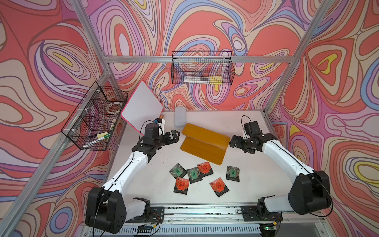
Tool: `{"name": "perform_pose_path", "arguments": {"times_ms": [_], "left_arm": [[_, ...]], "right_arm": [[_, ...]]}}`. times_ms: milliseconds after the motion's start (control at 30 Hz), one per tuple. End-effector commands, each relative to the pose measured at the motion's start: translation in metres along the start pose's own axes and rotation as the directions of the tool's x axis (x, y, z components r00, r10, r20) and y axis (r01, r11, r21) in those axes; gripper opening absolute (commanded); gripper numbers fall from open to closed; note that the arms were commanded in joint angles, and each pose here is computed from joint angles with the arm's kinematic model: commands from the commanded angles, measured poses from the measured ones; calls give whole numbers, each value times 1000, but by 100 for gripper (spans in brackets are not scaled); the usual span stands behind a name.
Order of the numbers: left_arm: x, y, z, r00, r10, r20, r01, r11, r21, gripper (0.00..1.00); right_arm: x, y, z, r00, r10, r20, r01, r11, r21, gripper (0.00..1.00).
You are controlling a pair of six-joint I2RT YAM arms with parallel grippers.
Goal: Place the tea bags on the shelf by color
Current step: Adjust the shelf at the center of the board.
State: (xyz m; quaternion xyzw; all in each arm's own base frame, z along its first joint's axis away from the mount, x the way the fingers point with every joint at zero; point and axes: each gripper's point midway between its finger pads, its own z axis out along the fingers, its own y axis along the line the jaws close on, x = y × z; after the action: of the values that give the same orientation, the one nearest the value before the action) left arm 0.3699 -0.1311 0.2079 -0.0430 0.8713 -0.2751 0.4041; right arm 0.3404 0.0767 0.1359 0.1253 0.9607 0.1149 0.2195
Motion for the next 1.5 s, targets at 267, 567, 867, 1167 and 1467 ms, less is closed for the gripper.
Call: {"name": "perform_pose_path", "arguments": {"times_ms": [267, 567, 867, 1167, 1467], "left_arm": [[-7, -16, 9, 999, 17, -30, -15, 998, 63, 99], [-7, -16, 21, 998, 11, -57, -7, 997, 71, 99], [-11, -15, 35, 997, 11, -80, -6, 998, 62, 99], [-11, -7, 51, 996, 6, -92, -4, 1000, 26, 99], [-12, -8, 67, 993, 6, -116, -2, 999, 34, 99]], "right_arm": [[-25, 9, 0, 999, 9, 37, -10, 1000, 22, 98], [-36, 17, 12, 999, 7, 31, -7, 1000, 10, 98], [-45, 29, 21, 1000, -6, 30, 6, 1000, -12, 98], [-56, 42, 29, 999, -17, 32, 18, 999, -34, 98], [-63, 50, 34, 999, -21, 33, 23, 998, -50, 97]]}}
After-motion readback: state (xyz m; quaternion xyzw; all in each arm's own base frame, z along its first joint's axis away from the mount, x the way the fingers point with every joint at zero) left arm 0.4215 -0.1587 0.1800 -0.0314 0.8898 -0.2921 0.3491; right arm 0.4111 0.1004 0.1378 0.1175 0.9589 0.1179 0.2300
